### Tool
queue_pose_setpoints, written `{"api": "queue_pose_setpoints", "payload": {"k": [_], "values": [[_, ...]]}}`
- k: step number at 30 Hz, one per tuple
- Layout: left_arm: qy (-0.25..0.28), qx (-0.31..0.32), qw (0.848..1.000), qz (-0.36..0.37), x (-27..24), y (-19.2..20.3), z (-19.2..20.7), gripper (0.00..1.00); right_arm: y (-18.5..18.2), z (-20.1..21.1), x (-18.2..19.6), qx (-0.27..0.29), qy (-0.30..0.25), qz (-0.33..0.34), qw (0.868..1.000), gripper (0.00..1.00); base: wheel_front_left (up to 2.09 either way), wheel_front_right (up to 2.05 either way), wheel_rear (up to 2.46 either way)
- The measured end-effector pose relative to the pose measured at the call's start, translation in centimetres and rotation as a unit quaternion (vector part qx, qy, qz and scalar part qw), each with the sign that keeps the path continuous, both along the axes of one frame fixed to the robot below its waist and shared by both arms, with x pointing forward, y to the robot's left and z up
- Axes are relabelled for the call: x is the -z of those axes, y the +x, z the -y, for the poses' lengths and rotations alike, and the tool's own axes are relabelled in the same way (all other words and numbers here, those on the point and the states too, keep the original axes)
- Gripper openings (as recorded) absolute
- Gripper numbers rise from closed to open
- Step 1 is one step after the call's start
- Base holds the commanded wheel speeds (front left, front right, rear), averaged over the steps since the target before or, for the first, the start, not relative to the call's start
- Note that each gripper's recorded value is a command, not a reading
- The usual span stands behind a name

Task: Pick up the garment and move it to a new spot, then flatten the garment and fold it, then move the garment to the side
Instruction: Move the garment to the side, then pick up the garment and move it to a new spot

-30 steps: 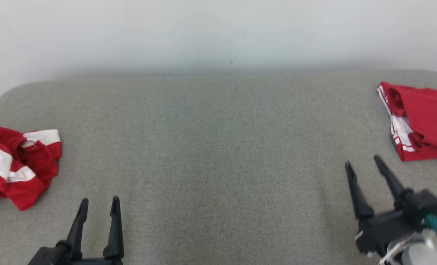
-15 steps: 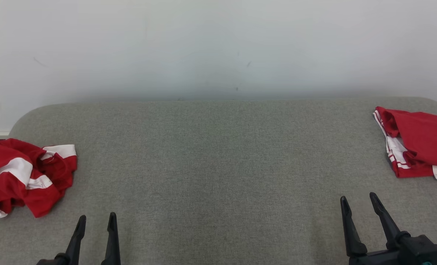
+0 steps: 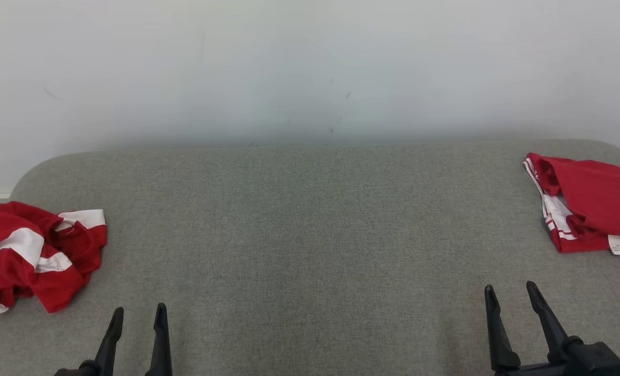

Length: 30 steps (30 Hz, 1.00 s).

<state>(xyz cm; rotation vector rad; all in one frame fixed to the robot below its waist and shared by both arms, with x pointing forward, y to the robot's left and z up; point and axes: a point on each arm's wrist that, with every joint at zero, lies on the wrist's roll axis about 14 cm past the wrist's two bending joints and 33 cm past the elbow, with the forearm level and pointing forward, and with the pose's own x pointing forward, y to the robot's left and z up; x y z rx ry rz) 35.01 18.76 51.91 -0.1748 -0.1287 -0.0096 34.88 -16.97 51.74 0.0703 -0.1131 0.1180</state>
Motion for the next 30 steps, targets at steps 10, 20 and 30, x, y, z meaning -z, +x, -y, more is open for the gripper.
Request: {"api": "queue_pose_setpoints", "payload": {"k": [10, 20, 30], "values": [[0.002, -0.005, 1.0, -0.005, 0.3, -0.1, -0.3, 1.0, 0.2, -0.3, 0.4, -0.004, 0.002, -0.007, 1.0, 1.0, 0.0, 0.0, 0.0], [0.005, -0.038, 0.999, -0.004, 0.3, -1.2, -2.5, 1.0, 0.7, -2.0, 0.9, -0.026, 0.006, -0.015, 1.0, 1.0, 0.0, 0.0, 0.0], [0.01, -0.121, 0.993, -0.006, 0.2, -4.4, -7.5, 1.0, 2.2, -6.4, 1.6, -0.091, 0.007, -0.027, 0.995, 1.0, 0.0, 0.0, 0.0]]}}
